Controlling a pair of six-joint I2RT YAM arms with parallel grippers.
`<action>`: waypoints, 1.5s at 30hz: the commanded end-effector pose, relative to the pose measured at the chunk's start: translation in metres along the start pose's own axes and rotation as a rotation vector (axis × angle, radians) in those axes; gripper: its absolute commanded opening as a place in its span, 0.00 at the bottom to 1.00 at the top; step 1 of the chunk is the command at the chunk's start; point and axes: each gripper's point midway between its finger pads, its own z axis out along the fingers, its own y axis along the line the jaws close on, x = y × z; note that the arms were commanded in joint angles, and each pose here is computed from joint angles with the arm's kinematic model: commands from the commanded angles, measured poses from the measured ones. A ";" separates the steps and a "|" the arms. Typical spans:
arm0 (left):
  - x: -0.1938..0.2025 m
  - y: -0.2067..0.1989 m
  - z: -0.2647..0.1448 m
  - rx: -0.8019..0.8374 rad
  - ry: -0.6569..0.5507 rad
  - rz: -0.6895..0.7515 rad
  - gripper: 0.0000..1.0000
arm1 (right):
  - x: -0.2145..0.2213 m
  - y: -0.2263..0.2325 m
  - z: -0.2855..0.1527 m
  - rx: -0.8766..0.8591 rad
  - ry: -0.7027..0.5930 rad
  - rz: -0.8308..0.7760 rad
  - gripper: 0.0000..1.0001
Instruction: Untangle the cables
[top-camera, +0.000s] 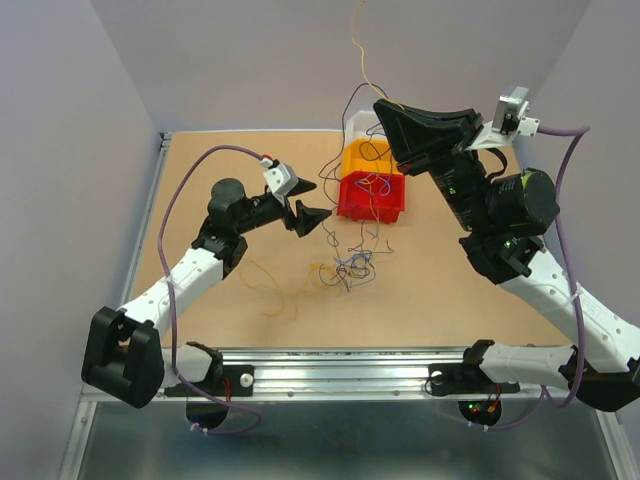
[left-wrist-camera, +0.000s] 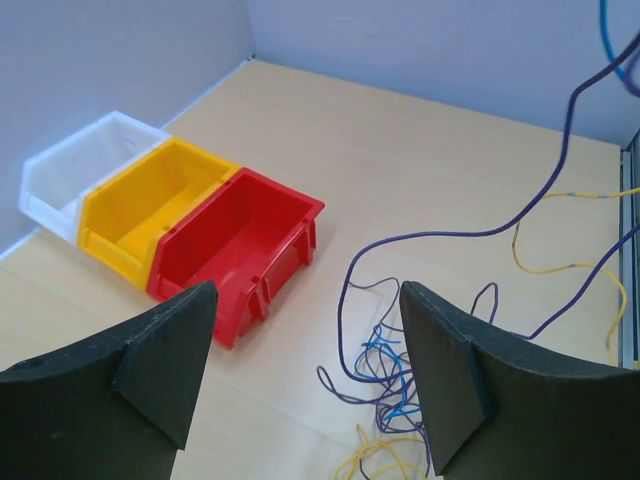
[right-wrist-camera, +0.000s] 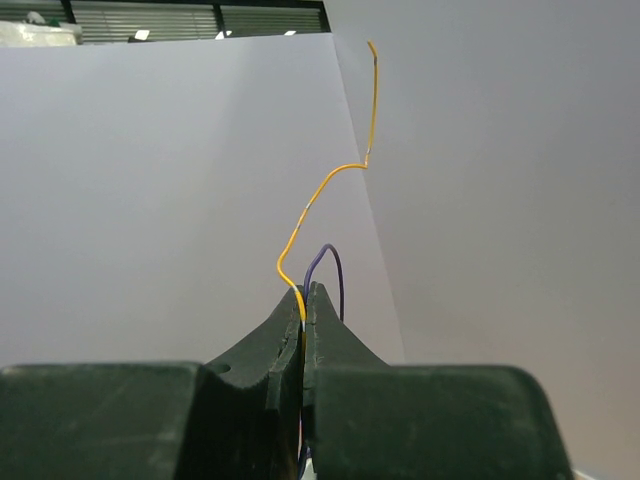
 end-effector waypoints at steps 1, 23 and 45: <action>-0.017 -0.011 -0.002 0.055 -0.062 0.043 0.85 | -0.016 0.007 0.001 -0.026 -0.051 0.009 0.01; 0.021 -0.040 0.029 0.201 0.043 0.078 0.78 | -0.015 0.016 0.009 -0.071 -0.042 0.039 0.01; -0.001 0.104 -0.042 -0.405 0.070 -0.008 0.00 | -0.027 -0.094 -0.147 0.544 -0.071 -0.081 0.00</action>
